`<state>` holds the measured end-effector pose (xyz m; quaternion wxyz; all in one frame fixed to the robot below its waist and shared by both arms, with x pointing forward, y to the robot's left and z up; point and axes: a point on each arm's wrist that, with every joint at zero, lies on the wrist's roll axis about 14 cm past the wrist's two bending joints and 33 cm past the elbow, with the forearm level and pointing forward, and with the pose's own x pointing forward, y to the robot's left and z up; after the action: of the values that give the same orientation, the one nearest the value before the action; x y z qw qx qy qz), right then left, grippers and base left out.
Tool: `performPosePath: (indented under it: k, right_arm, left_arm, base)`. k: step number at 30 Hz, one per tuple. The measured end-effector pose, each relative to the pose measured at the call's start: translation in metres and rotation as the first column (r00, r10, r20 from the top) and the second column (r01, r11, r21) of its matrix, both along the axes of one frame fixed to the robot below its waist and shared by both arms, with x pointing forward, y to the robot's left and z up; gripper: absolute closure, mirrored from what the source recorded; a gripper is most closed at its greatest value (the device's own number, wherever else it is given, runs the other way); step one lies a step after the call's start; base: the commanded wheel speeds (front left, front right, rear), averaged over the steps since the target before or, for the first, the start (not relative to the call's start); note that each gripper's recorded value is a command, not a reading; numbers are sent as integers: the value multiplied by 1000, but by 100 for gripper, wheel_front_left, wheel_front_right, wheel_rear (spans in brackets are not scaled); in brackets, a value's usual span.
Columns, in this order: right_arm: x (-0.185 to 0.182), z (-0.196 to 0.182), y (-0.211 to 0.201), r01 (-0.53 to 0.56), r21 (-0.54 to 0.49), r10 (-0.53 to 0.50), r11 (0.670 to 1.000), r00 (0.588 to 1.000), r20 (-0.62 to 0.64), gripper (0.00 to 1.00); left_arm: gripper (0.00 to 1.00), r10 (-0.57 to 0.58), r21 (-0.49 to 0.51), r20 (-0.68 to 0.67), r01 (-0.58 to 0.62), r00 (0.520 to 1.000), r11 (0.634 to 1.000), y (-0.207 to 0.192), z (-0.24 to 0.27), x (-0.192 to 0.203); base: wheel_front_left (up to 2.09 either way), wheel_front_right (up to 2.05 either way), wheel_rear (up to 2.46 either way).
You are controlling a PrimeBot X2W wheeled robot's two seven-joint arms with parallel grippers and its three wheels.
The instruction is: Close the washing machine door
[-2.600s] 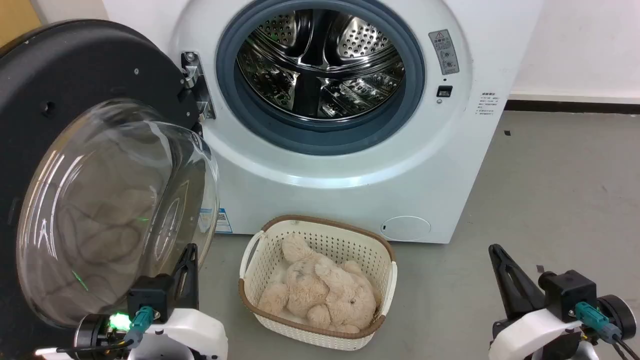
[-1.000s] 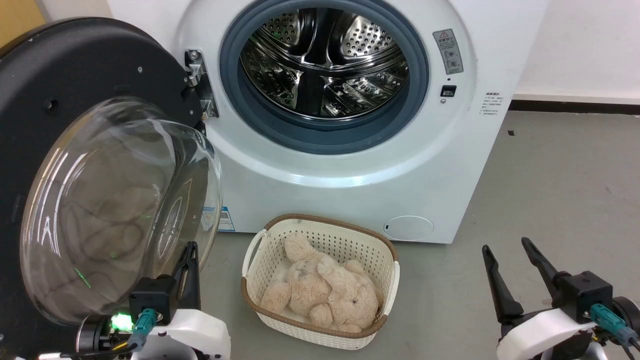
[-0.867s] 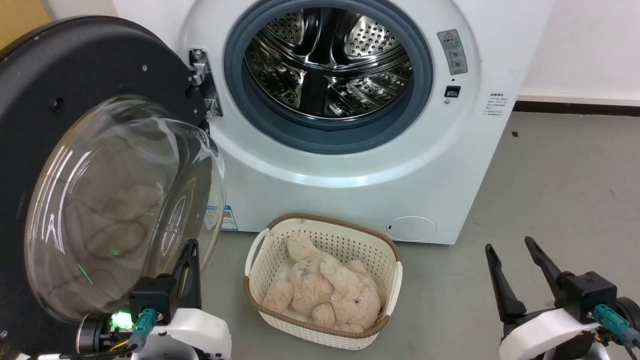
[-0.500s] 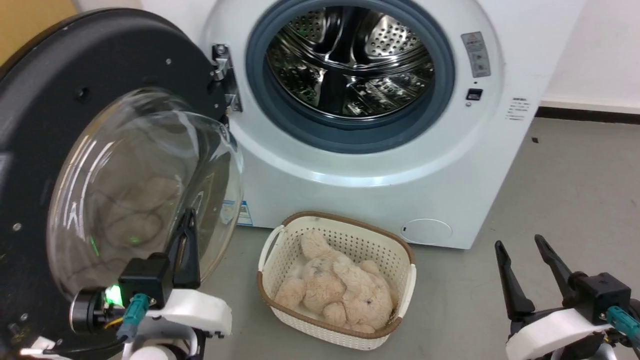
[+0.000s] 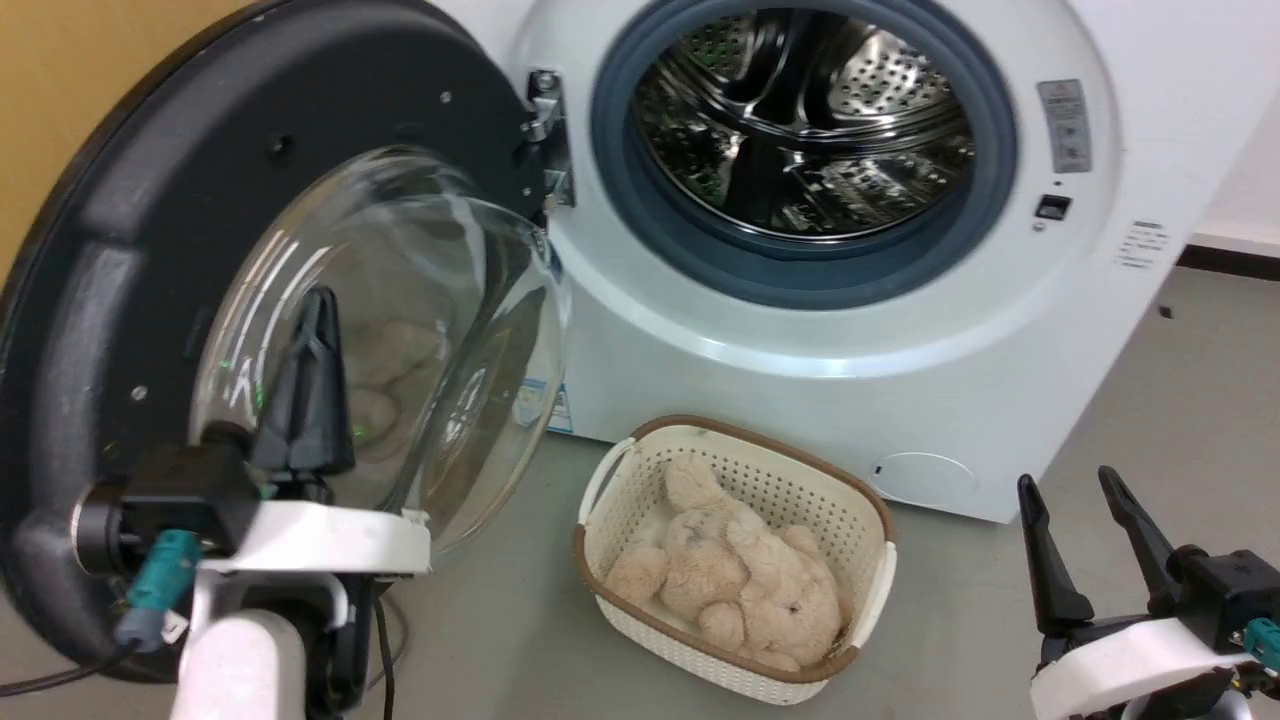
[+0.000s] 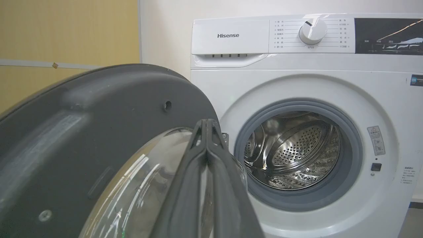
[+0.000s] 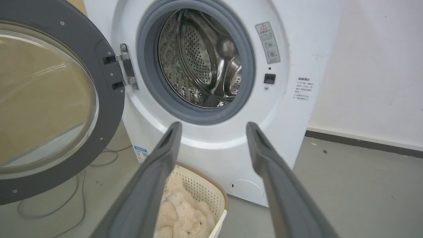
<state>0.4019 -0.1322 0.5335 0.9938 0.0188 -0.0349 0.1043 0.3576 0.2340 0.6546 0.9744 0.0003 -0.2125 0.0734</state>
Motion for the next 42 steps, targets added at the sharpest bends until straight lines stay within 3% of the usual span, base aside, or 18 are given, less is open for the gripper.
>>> performPosePath:
  k: [19, 25, 33, 36, 42]
  right_arm:
    - [21, -6, 37, -95, 24, 95, 995, 995, 8, 0]
    - [28, -5, 46, -116, 31, 116, 993, 993, 18, 0]
    - [35, -11, 57, -140, 41, 140, 989, 990, 13, 0]
    - [38, -12, 61, -147, 46, 146, 988, 989, 14, 0]
    - [43, -14, 66, -157, 57, 156, 986, 988, 19, 0]
  left_arm:
    - [100, 174, -159, 290, -132, 941, 978, 90, 75, -51]
    - [100, 244, -294, 324, -147, 914, 944, 126, 79, -71]
    - [100, 375, -530, 279, -184, 884, 828, 187, 53, -97]
    - [100, 425, -617, 233, -205, 875, 760, 208, 33, -107]
    - [100, 442, -789, 133, -176, 887, 589, 236, -12, -116]
  base:
    - [0, 0, 0]
    - [0, 0, 0]
    - [0, 0, 0]
    - [0, 0, 0]
    - [0, 0, 0]
